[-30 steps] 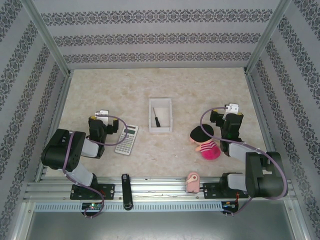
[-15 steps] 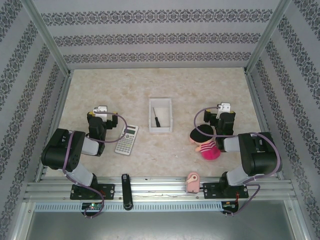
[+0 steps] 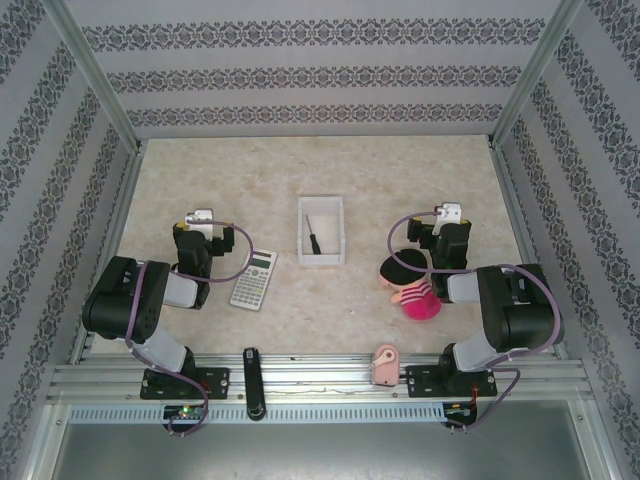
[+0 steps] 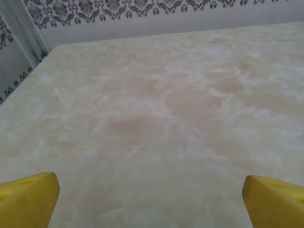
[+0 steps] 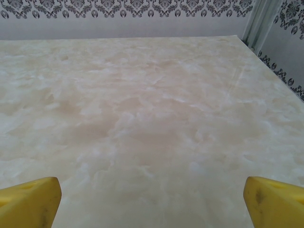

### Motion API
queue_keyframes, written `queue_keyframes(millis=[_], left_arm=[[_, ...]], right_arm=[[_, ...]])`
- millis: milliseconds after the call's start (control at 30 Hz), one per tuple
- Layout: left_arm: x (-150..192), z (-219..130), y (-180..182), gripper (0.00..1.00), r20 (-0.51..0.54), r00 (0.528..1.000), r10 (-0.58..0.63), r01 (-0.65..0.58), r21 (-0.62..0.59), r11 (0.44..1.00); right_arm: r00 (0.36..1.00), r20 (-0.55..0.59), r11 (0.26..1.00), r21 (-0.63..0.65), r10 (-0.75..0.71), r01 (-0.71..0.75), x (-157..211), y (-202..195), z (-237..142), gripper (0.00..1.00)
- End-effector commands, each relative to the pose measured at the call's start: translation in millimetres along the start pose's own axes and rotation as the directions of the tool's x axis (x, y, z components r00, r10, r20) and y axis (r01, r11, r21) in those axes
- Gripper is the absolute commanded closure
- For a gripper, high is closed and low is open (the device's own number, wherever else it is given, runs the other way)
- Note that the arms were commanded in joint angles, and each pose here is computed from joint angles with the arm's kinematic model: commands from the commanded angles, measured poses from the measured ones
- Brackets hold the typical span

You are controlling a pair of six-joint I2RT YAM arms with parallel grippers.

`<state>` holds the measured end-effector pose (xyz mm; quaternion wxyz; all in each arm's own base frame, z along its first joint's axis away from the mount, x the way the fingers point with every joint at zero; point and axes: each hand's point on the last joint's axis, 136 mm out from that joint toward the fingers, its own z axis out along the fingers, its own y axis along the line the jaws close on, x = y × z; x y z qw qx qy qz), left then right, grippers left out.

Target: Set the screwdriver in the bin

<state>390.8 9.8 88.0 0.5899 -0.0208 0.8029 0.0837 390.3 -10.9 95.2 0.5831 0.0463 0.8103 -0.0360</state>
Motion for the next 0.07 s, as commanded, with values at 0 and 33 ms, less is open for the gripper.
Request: queue_keyframes(millis=[0,33], left_arm=[[-6.3,0.8,5.5,0.01,0.012,1.000,-0.021,0.021,-0.022,1.000],[-6.1,0.9,5.5,0.01,0.012,1.000,-0.021,0.021,-0.021,1.000]], right_arm=[[0.999,0.049,1.000,-0.018,0.002,-0.001,-14.6,3.5,1.5,0.02],[0.999,0.047,1.000,-0.018,0.003,-0.002,-14.1,3.5,1.5,0.02]])
